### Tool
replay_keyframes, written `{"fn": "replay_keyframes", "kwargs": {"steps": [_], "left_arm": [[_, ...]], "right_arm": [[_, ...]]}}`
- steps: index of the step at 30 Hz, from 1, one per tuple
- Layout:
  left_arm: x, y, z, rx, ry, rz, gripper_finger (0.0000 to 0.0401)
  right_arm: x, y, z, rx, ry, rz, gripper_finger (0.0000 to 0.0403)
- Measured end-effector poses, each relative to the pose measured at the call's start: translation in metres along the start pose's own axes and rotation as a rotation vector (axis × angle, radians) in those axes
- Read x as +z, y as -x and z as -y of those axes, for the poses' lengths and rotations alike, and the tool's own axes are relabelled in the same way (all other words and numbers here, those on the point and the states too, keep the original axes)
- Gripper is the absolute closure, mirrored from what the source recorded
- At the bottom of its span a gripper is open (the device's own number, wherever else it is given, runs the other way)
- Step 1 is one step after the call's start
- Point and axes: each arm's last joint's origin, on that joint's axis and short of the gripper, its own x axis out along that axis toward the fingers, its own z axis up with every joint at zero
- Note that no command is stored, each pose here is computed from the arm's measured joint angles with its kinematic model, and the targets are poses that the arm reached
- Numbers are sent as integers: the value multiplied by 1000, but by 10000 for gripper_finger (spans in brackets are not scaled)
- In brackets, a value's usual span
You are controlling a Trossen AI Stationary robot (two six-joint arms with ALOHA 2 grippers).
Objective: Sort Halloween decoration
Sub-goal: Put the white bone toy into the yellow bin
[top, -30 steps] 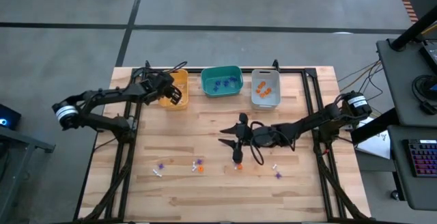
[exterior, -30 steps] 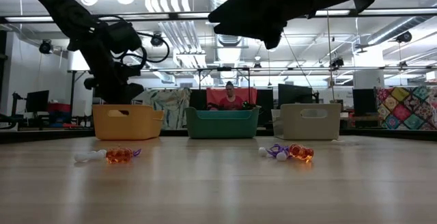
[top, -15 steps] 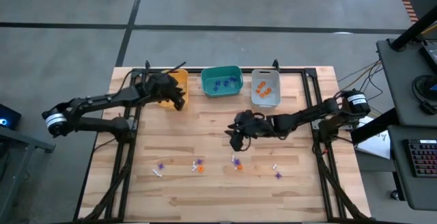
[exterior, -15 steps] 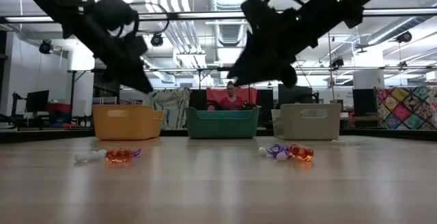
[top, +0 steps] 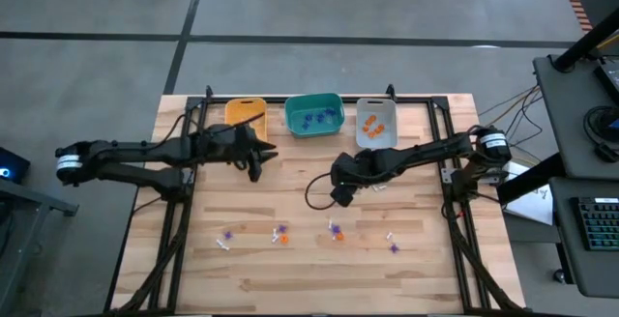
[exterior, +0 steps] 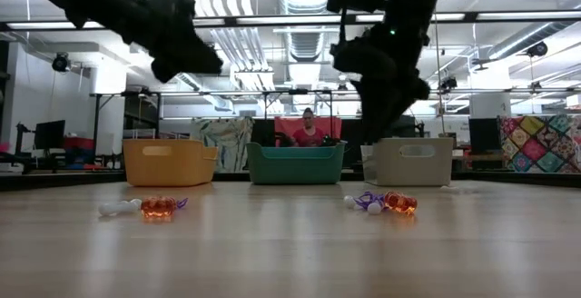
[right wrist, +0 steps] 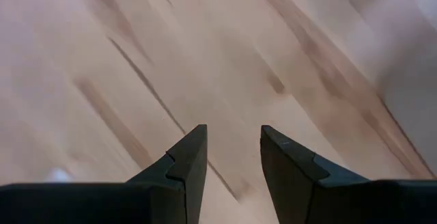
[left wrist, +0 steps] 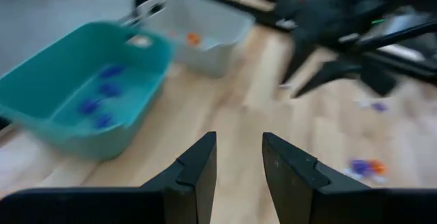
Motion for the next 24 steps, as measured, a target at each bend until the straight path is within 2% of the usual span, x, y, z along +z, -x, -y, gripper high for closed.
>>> {"fn": "replay_keyframes", "kwargs": {"steps": [11, 20, 24], "left_arm": [[3, 5, 40, -196, -55, 97, 301], [1, 6, 46, -222, -61, 90, 301], [1, 6, 46, -221, -62, 91, 301]], "right_arm": [[-24, 4, 20, -231, -44, -259, 287], [-41, -11, 28, -250, -39, -323, 288], [-49, -21, 30, -211, -42, -337, 291]]}}
